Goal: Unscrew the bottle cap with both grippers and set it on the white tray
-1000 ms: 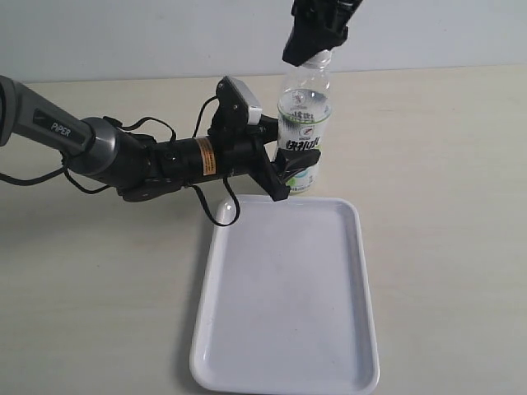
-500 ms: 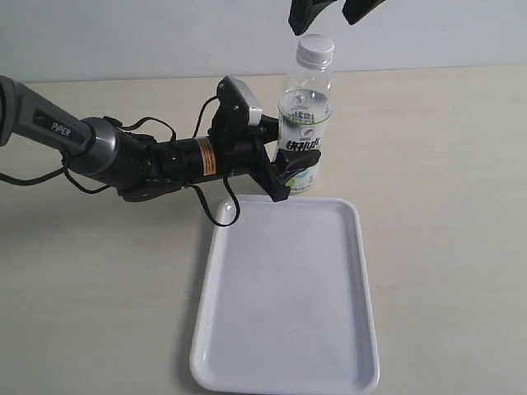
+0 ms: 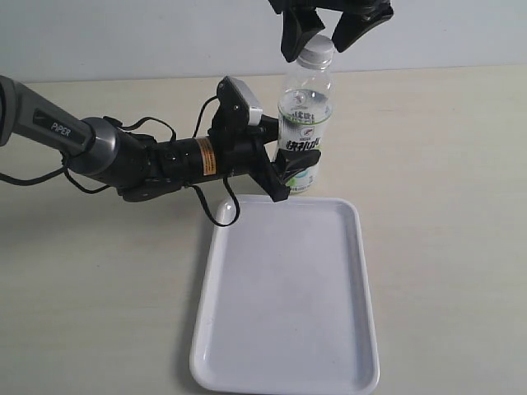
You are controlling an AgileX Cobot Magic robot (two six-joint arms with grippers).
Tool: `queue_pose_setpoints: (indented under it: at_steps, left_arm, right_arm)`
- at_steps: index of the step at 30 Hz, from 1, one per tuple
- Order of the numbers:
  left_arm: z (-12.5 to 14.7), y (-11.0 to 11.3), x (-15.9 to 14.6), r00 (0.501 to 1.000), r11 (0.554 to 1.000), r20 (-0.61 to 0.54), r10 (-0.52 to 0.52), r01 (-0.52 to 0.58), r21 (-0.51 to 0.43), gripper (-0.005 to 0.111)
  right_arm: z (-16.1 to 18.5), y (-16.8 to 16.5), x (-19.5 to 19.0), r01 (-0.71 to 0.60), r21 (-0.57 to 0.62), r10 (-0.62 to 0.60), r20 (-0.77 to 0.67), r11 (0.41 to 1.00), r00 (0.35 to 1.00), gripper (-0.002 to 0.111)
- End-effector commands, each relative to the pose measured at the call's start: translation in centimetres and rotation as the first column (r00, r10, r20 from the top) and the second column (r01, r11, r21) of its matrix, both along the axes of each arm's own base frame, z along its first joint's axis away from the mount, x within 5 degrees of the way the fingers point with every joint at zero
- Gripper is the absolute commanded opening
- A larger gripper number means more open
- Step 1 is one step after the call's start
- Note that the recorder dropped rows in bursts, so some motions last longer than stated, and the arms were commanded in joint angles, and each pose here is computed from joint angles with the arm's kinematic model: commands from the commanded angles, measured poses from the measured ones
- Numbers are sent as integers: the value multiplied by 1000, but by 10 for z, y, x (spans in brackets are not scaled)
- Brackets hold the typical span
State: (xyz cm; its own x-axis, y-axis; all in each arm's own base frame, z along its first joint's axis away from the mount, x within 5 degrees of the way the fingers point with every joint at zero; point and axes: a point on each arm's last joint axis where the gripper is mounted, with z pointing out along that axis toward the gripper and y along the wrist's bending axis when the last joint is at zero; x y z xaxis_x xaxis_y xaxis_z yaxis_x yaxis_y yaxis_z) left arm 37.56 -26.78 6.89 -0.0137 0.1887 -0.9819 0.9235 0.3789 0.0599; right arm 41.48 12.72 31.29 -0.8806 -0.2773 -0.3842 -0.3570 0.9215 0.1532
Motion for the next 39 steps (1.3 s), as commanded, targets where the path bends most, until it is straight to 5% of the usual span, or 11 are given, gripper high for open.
queue_pose_setpoints:
  at_steps: [1, 8, 16, 20, 24, 30, 34, 39]
  left_arm:
    - [-1, 2, 0, 1000, 1000, 3, 3, -3, 30, 0]
    - [-1, 2, 0, 1000, 1000, 3, 3, -3, 30, 0]
    - [-1, 2, 0, 1000, 1000, 3, 3, -3, 30, 0]
    - [-1, 2, 0, 1000, 1000, 3, 3, -3, 30, 0]
    - [-1, 2, 0, 1000, 1000, 3, 3, -3, 30, 0]
    - [-1, 2, 0, 1000, 1000, 3, 3, -3, 30, 0]
    - [-1, 2, 0, 1000, 1000, 3, 3, -3, 30, 0]
    - [-1, 2, 0, 1000, 1000, 3, 3, -3, 30, 0]
  right_arm:
    - [1, -1, 1, -18, 1, 18, 11, 1000, 1000, 66]
    - [1, -1, 1, -20, 0, 20, 12, 1000, 1000, 50]
    - [1, 0, 1, -153, -39, 155, 47, 987, 987, 0]
    - [1, 0, 1, -277, -99, 285, 78, 956, 955, 0]
    - [1, -1, 1, -442, -196, 467, 104, 875, 878, 0]
    - [1, -3, 2, -682, -365, 754, 97, 634, 650, 0]
    - [1, -3, 2, -739, -415, 831, 82, 530, 550, 0]
    - [0, -9, 3, -748, -479, 859, 26, 460, 511, 0]
